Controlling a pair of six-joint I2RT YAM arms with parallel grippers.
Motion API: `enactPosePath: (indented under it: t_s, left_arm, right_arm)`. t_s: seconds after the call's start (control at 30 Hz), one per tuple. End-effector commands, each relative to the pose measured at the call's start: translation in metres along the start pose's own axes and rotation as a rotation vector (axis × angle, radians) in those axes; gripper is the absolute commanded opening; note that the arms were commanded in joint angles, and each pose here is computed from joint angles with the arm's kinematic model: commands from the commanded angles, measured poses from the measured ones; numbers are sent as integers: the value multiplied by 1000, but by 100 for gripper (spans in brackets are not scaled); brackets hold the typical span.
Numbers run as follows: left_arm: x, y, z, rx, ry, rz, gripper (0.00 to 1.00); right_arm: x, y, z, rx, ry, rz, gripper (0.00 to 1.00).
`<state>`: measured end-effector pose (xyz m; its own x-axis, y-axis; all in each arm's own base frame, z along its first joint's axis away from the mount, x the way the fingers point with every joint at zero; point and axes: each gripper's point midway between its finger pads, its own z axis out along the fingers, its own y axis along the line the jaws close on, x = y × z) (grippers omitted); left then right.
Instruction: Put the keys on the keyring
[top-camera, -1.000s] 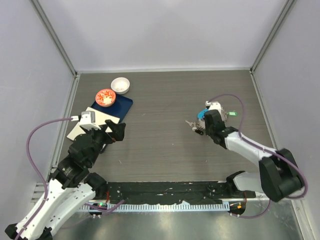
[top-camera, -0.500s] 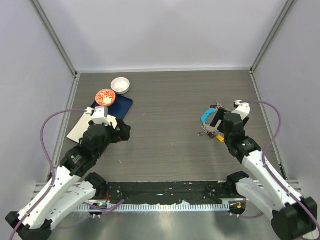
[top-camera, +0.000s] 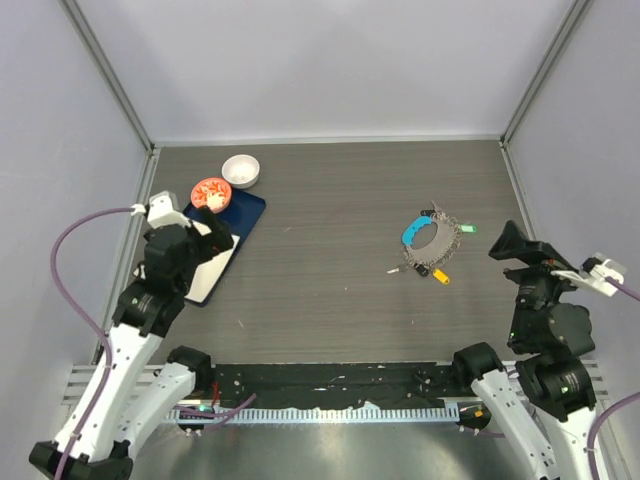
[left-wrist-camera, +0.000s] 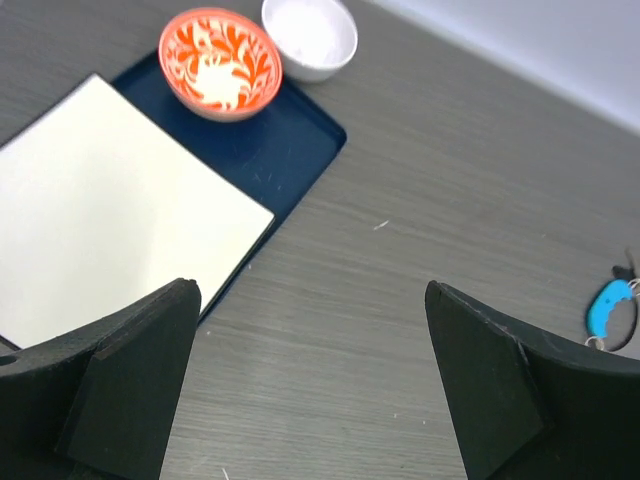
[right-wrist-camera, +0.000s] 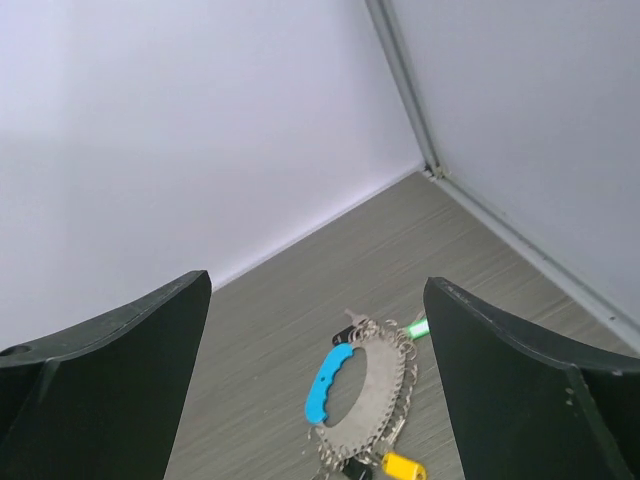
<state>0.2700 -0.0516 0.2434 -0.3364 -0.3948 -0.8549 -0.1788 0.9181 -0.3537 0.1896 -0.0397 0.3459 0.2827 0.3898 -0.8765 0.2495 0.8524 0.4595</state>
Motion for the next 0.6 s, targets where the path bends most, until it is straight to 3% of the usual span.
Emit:
enactPosePath:
  t_s: [0.0,0.23,0.57]
  left_arm:
    - [-44,18,-38,-14,-226,-2,100]
    - [-56,50,-89,-5,-431,34,100]
    - [-47,58,-96,23,-484,16,100]
  right_arm:
    - [-20,-21,-11,71,-29,-111,95]
    - [-26,-37,-22,78,-77,-175,95]
    - [7,-41,-20,41,-68,-170,95]
